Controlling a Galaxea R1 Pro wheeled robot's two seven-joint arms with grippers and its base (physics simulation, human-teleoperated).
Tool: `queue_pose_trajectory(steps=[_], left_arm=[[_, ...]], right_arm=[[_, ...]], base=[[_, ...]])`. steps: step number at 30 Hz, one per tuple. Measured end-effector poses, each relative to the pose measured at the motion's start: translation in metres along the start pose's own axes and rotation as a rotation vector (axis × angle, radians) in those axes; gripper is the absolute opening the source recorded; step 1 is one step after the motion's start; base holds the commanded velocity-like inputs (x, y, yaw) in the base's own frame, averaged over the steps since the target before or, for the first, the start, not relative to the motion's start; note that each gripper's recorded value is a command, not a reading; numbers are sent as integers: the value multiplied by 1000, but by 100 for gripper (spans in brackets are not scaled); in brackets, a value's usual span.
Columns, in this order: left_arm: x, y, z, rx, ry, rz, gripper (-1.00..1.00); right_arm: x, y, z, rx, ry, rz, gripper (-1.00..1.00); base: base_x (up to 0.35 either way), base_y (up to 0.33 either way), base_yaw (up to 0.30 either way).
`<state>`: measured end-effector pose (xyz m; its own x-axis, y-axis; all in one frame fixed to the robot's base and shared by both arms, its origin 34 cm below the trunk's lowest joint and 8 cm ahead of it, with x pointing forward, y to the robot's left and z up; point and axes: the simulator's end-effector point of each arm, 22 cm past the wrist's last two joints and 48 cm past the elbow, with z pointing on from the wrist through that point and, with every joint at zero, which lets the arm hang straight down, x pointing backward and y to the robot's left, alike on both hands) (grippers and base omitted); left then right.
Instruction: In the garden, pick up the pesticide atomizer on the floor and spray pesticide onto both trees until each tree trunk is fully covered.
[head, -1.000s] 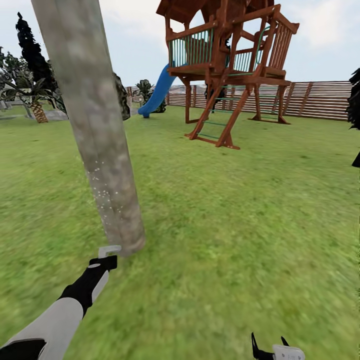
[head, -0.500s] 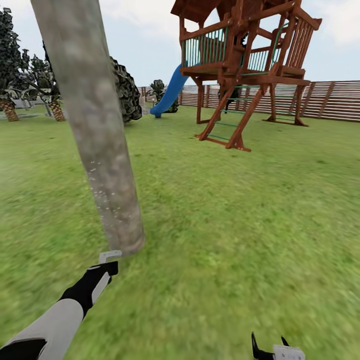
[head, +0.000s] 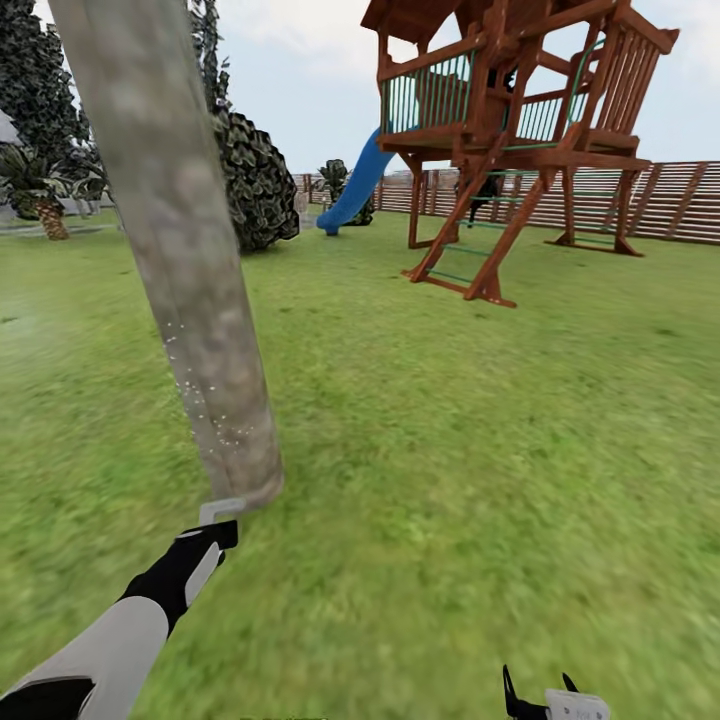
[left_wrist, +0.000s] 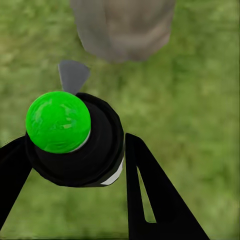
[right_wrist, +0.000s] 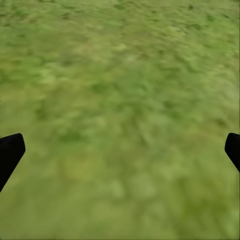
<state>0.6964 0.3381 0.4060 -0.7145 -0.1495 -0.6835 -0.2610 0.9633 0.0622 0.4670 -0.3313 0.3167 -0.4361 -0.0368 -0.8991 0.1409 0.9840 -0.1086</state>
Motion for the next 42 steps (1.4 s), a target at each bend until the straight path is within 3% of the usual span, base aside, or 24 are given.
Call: queue_pose_trajectory(steps=[7,21,37,42], left_arm=[[-1,-1,0,0,-2,0,-100],[-1,-1,0,0,-5,1,-100],[-1,-1,0,0,-5,1,-100],[-1,-1,0,0,-5,1,-100]], right_arm=[[0,0,0,0,0,0,100],[0,0,0,0,0,0,100],[0,0,0,0,0,0,100],[0,0,0,0,0,0,100]], base=[[88,-272,257],[119,-272,22],[130,-272,262],[138,-272,52]])
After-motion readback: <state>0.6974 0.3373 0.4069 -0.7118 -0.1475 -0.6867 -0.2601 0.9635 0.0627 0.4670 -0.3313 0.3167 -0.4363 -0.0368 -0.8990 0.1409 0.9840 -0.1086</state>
